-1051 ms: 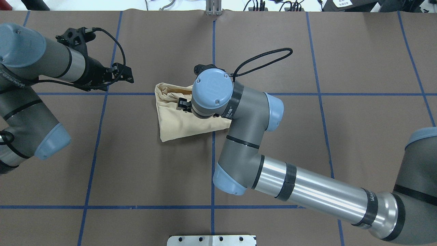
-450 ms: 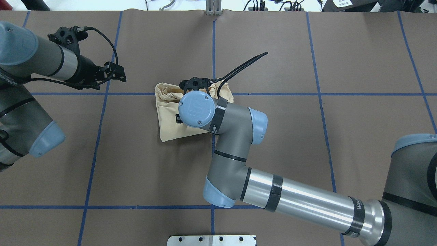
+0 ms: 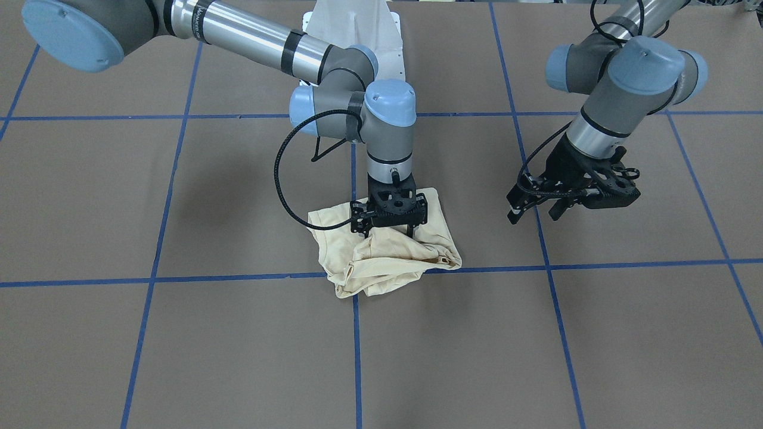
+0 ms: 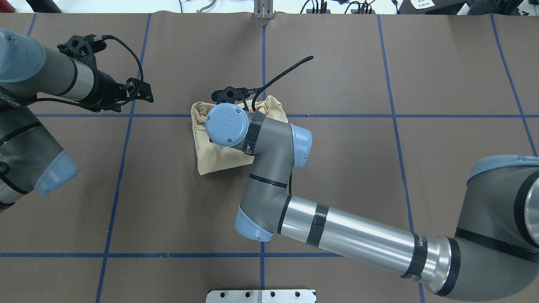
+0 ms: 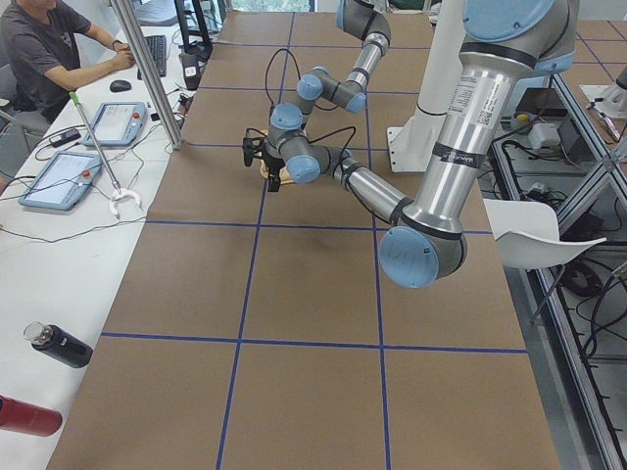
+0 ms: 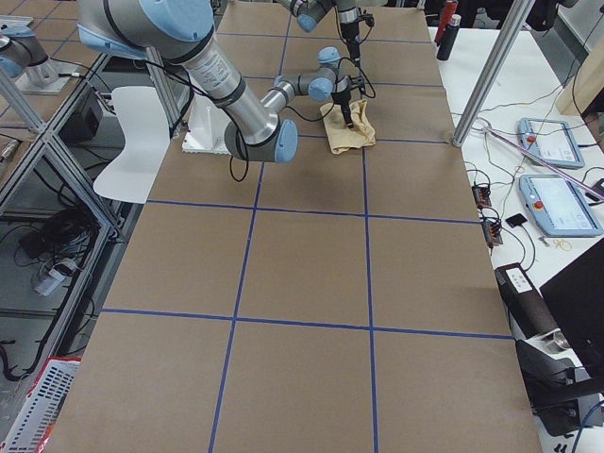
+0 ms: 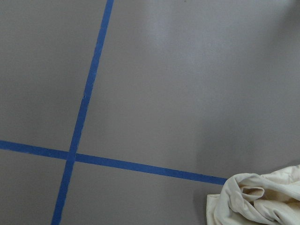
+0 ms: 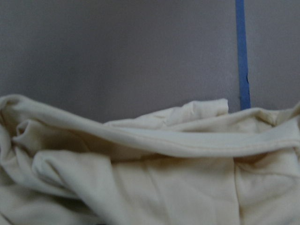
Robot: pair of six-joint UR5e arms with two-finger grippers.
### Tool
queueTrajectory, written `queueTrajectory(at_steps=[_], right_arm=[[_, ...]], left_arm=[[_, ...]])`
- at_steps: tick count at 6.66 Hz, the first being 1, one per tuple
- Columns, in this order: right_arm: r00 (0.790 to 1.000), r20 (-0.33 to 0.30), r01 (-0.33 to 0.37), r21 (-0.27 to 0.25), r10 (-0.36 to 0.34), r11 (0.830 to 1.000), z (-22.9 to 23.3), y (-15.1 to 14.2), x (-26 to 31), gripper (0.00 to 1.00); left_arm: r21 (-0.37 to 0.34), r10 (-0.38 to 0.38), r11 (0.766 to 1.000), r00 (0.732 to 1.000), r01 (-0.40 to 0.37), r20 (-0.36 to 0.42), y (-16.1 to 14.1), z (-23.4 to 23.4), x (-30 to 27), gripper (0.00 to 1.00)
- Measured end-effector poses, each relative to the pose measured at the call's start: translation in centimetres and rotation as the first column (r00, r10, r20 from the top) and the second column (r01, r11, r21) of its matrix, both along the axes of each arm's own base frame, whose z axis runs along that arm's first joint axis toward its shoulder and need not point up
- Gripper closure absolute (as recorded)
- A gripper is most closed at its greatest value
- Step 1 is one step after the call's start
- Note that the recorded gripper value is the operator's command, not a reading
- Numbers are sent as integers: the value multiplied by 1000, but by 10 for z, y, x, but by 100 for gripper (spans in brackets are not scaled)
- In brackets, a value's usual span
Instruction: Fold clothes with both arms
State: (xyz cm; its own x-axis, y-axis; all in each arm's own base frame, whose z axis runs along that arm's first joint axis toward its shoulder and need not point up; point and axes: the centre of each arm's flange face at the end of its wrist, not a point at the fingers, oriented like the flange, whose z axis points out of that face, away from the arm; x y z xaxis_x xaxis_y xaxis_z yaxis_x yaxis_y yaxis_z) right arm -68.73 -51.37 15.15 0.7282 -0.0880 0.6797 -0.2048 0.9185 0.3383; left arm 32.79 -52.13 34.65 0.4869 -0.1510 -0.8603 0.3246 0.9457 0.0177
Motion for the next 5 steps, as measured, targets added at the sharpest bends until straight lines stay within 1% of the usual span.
queueTrajectory(at_steps=[1,2,3,4,5], right_arm=[[999,11,-32,14,32,999,-4,-29,4,10],[997,28,-71,40,70,997,-3,-57,10,9],[994,38,-104,64,102,992,-6,-77,16,9],[992,47,-121,79,118,989,-14,-88,21,7],[991,52,-130,84,126,988,-20,-93,25,1]], left_arm=[[-1,-2,1000,1000,2,1,-1,1,-1,0],[-3,-6,1000,1000,6,3,-2,2,-3,0],[-6,-14,1000,1000,14,5,-5,3,-7,0],[-9,-22,1000,1000,22,8,-9,5,-11,0],[-10,-31,999,999,31,8,-12,6,-16,0]])
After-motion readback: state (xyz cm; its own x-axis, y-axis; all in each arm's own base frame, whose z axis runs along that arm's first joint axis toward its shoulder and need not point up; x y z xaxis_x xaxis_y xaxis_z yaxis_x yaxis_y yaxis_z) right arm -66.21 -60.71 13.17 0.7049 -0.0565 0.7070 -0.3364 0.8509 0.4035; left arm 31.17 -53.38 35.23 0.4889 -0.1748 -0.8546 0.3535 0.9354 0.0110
